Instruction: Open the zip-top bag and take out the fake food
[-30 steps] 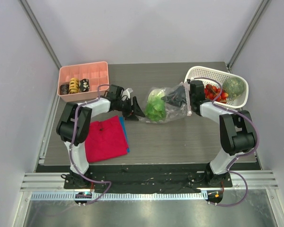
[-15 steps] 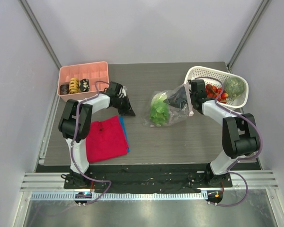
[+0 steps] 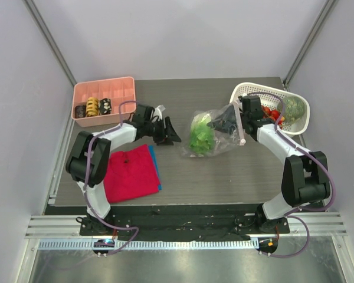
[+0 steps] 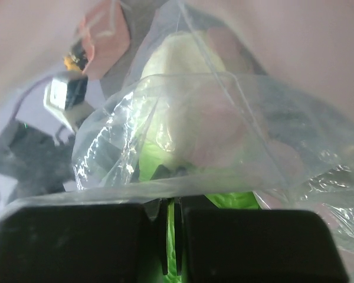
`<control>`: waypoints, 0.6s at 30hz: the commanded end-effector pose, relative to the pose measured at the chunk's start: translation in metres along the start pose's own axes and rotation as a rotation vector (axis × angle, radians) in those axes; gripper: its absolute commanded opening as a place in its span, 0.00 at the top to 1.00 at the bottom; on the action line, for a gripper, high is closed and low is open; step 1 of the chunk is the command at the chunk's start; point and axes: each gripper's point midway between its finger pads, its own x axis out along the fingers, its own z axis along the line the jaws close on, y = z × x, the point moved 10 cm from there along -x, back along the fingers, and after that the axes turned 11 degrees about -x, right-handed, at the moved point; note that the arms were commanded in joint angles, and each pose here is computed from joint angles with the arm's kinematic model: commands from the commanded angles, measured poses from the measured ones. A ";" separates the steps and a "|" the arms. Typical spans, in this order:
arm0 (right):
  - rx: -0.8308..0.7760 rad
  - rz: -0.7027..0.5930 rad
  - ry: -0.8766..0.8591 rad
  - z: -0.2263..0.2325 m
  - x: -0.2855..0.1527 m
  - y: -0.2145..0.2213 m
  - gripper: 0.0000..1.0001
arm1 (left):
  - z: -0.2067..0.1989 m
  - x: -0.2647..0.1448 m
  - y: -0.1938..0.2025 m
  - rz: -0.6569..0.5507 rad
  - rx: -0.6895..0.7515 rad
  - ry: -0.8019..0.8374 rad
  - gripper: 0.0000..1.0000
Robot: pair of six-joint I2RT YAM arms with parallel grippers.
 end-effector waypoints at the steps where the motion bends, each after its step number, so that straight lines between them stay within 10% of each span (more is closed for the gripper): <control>1: 0.016 -0.096 -0.100 0.031 -0.015 -0.026 0.99 | -0.029 -0.028 0.016 -0.034 0.212 0.172 0.41; 5: 0.070 -0.106 -0.127 0.036 -0.014 -0.036 0.99 | -0.024 -0.032 0.026 -0.056 0.244 0.232 0.00; 13: 0.162 -0.073 -0.221 0.047 -0.015 -0.041 0.99 | -0.027 -0.010 0.018 -0.066 0.135 0.461 0.04; 18: 0.175 -0.055 -0.230 0.048 -0.017 -0.038 0.99 | -0.037 -0.002 0.007 -0.089 0.082 0.590 0.24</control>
